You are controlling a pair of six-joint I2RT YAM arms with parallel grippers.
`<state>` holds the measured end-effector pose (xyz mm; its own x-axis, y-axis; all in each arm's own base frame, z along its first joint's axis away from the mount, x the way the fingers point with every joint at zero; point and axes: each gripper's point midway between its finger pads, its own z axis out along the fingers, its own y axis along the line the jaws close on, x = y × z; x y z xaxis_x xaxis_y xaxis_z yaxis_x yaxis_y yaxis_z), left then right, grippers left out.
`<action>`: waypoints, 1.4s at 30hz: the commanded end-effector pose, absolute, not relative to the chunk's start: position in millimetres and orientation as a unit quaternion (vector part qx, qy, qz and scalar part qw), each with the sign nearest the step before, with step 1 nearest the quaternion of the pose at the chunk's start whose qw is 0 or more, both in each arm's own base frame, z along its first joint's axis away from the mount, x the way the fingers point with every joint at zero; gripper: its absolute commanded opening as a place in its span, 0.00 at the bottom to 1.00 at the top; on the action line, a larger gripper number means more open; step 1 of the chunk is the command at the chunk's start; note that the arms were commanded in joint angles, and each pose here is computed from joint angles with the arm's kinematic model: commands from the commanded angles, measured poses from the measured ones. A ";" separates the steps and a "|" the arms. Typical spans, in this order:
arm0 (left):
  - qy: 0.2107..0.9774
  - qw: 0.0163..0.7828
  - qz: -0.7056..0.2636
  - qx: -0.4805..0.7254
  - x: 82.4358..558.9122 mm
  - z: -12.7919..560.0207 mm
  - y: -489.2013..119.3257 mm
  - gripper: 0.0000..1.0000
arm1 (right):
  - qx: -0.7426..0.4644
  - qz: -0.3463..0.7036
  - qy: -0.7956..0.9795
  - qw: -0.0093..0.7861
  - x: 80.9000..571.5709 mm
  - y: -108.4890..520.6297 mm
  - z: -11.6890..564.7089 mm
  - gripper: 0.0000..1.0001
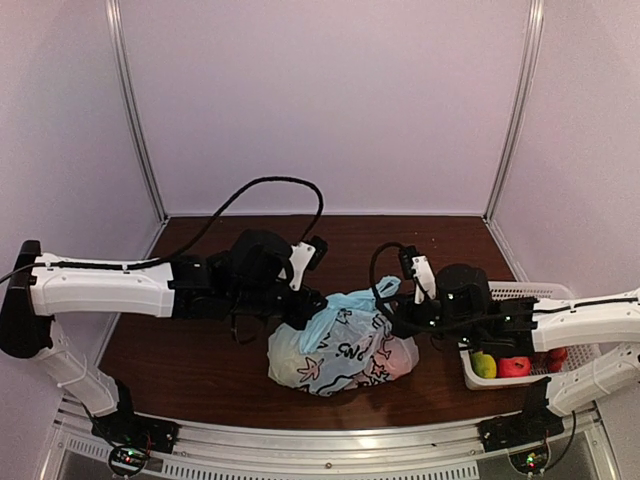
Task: Untie the knot of the plastic bag and take out the fruit
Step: Untie the bag handles from the takeout bag.
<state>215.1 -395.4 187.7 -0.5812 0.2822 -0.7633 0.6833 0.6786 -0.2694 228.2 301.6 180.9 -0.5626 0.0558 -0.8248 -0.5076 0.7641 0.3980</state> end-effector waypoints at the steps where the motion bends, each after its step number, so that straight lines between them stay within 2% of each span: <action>1: 0.831 0.391 -0.288 0.272 219.4 212.3 -389.0 0.00 | -0.115 0.305 0.822 0.466 232.9 289.1 194.8 0.00; 7: 0.827 0.414 -0.284 0.254 228.2 226.2 -375.5 0.00 | -0.101 0.285 0.819 0.487 236.2 274.7 205.2 0.00; 20: 0.837 0.396 -0.306 0.220 222.9 199.3 -355.3 0.00 | -0.077 0.279 0.840 0.459 231.3 260.7 163.6 0.00; 29: 0.828 0.401 -0.322 0.223 220.9 208.4 -358.2 0.00 | -0.114 0.285 0.836 0.455 228.1 272.2 181.6 0.00; 31: 0.825 0.403 -0.328 0.223 219.9 211.6 -359.0 0.00 | -0.124 0.278 0.839 0.451 226.5 271.0 184.5 0.09; 35: 0.823 0.399 -0.333 0.230 217.4 211.5 -360.6 0.00 | -0.143 0.267 0.840 0.449 223.2 267.9 197.0 0.38; 42: 0.823 0.393 -0.336 0.235 216.1 209.6 -363.8 0.00 | -0.175 0.268 0.839 0.440 224.5 277.1 217.2 0.69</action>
